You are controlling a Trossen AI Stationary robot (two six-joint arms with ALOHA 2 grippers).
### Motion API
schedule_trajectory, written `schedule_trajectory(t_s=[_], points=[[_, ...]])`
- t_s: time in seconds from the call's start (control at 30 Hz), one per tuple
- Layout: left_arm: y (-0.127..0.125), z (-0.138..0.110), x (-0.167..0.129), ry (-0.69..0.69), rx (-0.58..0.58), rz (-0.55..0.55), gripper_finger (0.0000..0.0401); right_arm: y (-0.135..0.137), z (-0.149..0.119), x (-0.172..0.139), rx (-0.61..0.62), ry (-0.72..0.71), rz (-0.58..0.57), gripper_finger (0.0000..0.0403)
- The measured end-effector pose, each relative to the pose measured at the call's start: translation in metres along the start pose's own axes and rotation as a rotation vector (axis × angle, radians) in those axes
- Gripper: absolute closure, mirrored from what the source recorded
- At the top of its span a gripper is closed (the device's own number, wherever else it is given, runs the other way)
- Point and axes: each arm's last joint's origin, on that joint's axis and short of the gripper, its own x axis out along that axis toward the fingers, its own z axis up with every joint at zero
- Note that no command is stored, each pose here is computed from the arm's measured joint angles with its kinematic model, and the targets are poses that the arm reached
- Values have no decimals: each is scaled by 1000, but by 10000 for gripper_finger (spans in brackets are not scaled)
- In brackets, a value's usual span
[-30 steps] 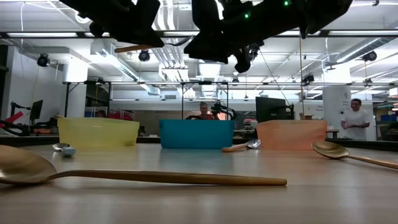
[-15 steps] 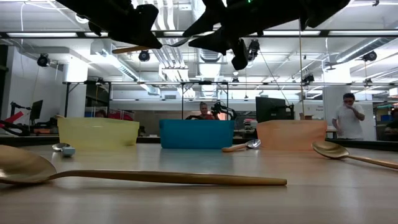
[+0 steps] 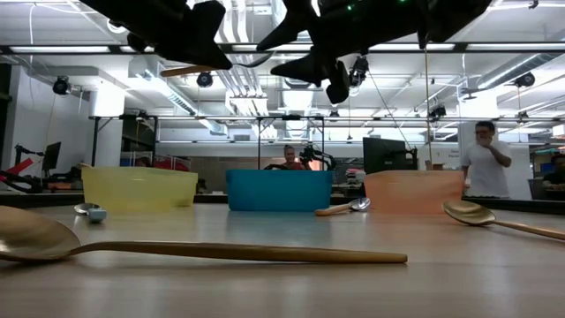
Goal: Sort silverware by color (type)
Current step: Put the yellow spoon into the orange bin
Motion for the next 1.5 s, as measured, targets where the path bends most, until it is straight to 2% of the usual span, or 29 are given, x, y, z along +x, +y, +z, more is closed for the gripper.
schedule_trajectory(t_s=[0.47, 0.7, 0.87, 1.07, 1.4, 1.5], points=[[-3, 0, 1, -1, -101, -24, 364, -7, 10, 6, 19, -43, 14, 206], [-23, -10, 9, -27, -110, -22, 364, -11, 11, 9, 17, -42, 6, 207], [-34, -7, 14, -54, -81, 6, 364, -12, 11, 9, -6, -37, 0, 217], [-44, -1, 17, -57, -51, 10, 364, -12, 11, 9, -30, -37, -1, 257], [-47, -3, 19, -56, -43, 36, 363, -12, 10, 10, -42, -38, -8, 372], [-47, -3, 19, -55, -44, 28, 355, -10, 11, 9, -72, -42, 6, 388]])
